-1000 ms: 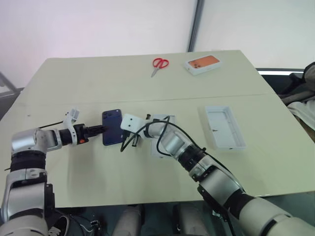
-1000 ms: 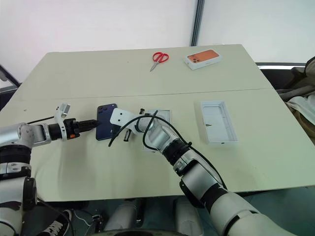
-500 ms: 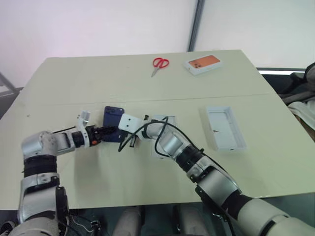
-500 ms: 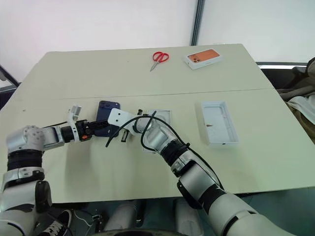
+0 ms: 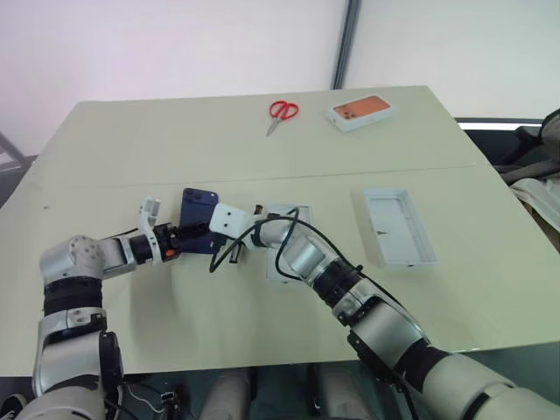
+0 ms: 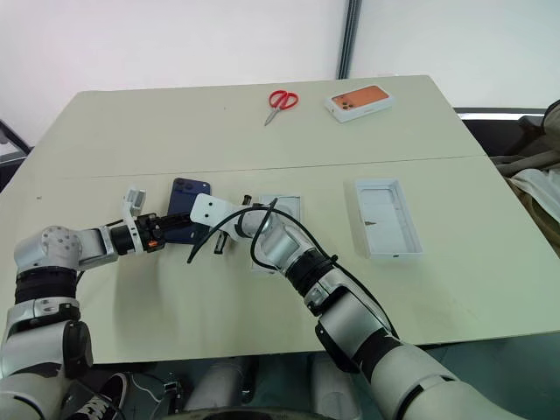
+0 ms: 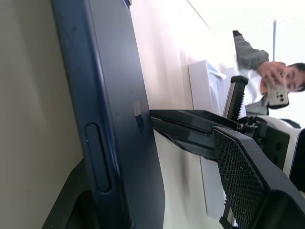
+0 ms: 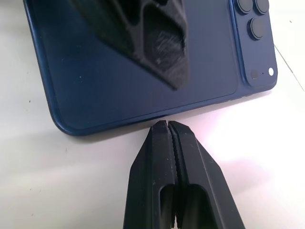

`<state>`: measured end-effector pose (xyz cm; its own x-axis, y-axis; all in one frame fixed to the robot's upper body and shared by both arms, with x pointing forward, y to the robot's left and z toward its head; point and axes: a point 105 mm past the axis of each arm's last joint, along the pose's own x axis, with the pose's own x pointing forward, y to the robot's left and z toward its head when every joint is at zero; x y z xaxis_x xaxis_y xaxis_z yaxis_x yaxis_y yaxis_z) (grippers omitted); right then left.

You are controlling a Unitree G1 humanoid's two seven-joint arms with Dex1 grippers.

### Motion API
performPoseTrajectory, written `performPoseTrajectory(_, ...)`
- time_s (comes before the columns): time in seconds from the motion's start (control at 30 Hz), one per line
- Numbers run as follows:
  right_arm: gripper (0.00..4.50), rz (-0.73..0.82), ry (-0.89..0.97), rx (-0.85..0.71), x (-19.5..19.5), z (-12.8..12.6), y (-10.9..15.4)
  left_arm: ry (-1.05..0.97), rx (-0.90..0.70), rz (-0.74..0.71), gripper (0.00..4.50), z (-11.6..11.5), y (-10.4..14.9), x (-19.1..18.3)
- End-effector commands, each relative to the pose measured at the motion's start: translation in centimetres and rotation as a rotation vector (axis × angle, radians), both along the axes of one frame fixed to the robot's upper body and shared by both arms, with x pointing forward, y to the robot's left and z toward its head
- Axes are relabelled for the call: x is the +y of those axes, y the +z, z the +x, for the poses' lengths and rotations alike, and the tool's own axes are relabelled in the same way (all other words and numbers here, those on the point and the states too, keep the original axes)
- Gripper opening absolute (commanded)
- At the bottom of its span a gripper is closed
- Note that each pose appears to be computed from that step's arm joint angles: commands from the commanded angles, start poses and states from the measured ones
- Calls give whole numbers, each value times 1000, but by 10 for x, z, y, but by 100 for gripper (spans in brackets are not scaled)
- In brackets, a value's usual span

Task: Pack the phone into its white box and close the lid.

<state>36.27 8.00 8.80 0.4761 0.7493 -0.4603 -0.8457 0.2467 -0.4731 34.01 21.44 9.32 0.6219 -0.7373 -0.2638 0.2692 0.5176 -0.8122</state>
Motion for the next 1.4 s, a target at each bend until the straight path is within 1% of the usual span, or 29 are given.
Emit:
performPoseTrajectory(0.03,6,-10,13,-6,1,-3,-2,62,10,40,296,-1,-3,18)
performPoseTrajectory(0.07,6,-9,13,-4,1,-3,-2,64,10,30,296,-1,-3,19)
performPoseTrajectory(0.17,0,-13,11,-11,0,-2,-2,84,25,-4,214,0,-6,18)
performPoseTrajectory(0.2,0,-14,11,-14,0,-2,-2,82,27,-12,169,0,-7,16)
performPoseTrajectory(0.23,0,-15,11,-12,0,-2,-2,78,30,-12,114,-1,-8,15)
performPoseTrajectory(0.27,0,-15,11,-11,0,-2,-2,77,32,-13,73,-1,-9,14)
performPoseTrajectory(0.3,0,-14,11,-12,0,-2,-2,78,36,-20,15,-1,-9,13)
performPoseTrajectory(0.33,0,-15,9,-14,-1,-1,-2,80,42,-28,3,-2,-10,13)
performPoseTrajectory(0.5,0,-16,1,-25,-4,0,-3,84,64,-46,3,-5,-15,11)
performPoseTrajectory(0.57,0,-11,2,-24,-6,0,-2,88,70,-81,3,-6,-14,9)
performPoseTrajectory(0.6,0,17,7,-15,-6,-1,1,92,72,-107,3,-6,-13,8)
performPoseTrajectory(0.67,0,160,-1,54,-4,-2,19,103,65,-186,3,-6,-6,6)
performPoseTrajectory(0.7,0,240,8,53,-3,-3,33,113,59,-224,3,-6,-2,7)
performPoseTrajectory(0.73,0,352,14,81,-2,-5,52,120,44,-266,3,-6,2,7)
performPoseTrajectory(0.83,0,589,56,168,-7,-14,91,124,20,-356,3,-7,12,6)
performPoseTrajectory(0.87,0,633,76,198,-9,-18,98,123,8,-370,3,-7,15,5)
performPoseTrajectory(0.93,0,646,94,227,-14,-24,102,119,-1,-388,3,-7,18,2)
performPoseTrajectory(1.23,0,689,102,188,-52,-40,122,110,-69,-467,3,0,42,-2)
performPoseTrajectory(1.4,0,666,82,165,-77,-46,124,78,-85,-477,3,-1,50,-6)
